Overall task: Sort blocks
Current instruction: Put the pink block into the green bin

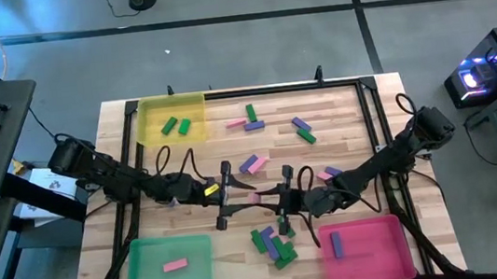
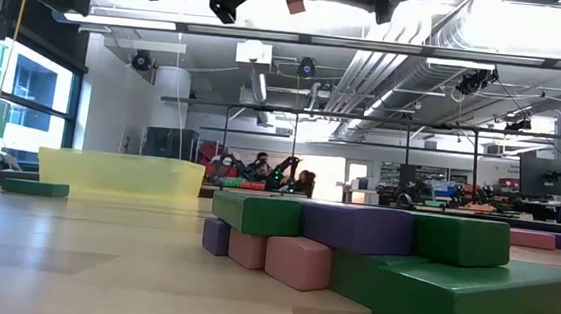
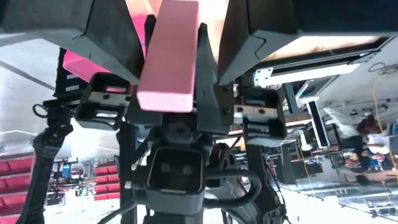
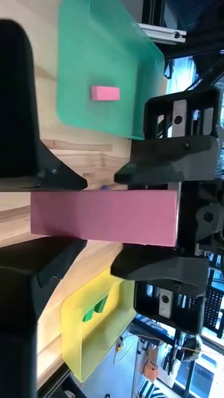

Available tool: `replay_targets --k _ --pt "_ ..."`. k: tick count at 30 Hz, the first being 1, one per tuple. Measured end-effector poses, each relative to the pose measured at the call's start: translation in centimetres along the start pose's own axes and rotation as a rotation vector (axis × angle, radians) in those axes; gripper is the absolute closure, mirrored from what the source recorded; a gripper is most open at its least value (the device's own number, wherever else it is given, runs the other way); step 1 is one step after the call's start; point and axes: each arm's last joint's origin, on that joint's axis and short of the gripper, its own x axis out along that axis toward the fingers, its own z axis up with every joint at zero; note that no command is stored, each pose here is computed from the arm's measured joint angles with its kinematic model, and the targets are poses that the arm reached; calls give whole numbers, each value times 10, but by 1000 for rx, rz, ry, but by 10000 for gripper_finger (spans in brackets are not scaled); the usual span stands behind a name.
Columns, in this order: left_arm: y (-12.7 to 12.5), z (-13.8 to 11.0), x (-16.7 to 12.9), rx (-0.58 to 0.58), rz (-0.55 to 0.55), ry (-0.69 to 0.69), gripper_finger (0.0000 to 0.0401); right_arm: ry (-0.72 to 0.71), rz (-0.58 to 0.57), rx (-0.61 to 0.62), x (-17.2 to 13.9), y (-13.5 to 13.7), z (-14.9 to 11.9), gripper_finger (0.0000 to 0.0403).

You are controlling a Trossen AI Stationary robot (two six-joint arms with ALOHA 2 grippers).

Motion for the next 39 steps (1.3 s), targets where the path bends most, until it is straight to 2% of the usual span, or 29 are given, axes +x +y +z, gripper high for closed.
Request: replay_targets --k 6,9,17,20,24,27,33,37,39 --pt "0 3 2 -1 -10 -9 227 0 0 0 0 0 0 341" --pt "-1 6 6 -1 -43 -25 249 -1 0 1 0 0 0 341" --pt "-2 4 11 16 -47 -9 322 0 5 12 0 0 0 340" --pt "-4 4 11 21 -46 -5 324 5 28 8 0 1 -1 327" --pt "-10 4 9 28 -9 21 324 29 55 8 0 2 -3 290" --pt "-17 7 3 51 29 102 324 65 49 -10 -2 0 -5 263" --pt "-37 37 -15 96 139 421 324 95 27 -10 -3 -2 -7 248" --pt "-61 53 -29 44 103 664 324 108 27 -21 -3 -2 -9 249" --pt "-75 56 -37 -31 74 770 324 112 27 -24 -3 -2 -9 250"
